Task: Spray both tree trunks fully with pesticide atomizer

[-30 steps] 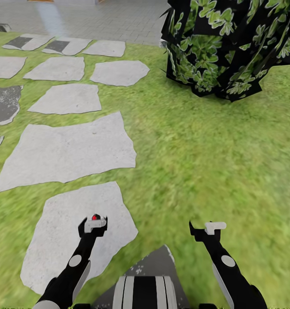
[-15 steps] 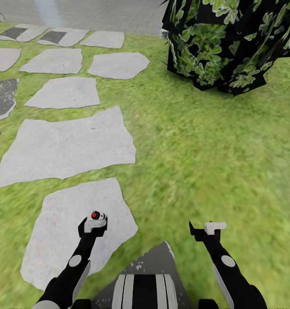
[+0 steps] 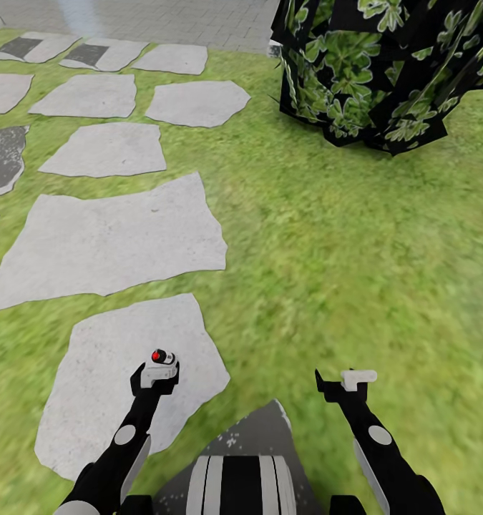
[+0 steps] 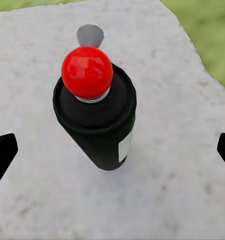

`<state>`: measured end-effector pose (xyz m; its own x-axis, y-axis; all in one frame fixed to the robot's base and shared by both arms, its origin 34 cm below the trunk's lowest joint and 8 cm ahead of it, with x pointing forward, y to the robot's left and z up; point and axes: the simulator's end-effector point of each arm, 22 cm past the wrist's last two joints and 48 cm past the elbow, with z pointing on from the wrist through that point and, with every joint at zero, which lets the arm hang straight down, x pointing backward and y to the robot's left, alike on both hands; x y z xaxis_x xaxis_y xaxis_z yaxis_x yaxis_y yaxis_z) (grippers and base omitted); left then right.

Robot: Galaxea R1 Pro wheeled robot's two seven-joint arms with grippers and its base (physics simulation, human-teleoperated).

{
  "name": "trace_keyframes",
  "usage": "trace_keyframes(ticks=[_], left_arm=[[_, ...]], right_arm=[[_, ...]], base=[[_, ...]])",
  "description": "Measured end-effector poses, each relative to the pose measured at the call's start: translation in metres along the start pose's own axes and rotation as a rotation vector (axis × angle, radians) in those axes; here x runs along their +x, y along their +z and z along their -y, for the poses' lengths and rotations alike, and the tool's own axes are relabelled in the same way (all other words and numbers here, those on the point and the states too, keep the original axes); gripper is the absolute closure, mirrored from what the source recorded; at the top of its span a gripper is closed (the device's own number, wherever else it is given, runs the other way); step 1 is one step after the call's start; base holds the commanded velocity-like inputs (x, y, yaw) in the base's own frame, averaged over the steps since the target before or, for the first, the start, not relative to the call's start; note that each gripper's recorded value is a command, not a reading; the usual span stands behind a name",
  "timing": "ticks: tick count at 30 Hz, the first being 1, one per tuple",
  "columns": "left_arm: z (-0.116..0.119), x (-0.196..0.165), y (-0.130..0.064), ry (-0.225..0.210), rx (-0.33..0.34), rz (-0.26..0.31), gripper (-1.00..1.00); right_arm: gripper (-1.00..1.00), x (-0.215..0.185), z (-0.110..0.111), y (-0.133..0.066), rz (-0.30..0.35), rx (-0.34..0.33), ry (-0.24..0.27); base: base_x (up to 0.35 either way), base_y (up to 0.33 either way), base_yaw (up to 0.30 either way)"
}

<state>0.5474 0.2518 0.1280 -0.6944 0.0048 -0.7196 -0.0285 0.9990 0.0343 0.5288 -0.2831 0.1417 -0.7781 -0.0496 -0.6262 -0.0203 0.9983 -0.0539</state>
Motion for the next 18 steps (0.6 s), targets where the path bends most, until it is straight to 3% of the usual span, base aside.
trace_keyframes(ticks=[18], left_arm=[[0.0001, 0.0012, -0.0002, 0.0, 0.0, -0.003, -1.0]], right_arm=[[-1.0, 0.0, -0.0004, 0.0, 0.0, -0.001, 0.0]], base=[[0.038, 0.028, 0.0]])
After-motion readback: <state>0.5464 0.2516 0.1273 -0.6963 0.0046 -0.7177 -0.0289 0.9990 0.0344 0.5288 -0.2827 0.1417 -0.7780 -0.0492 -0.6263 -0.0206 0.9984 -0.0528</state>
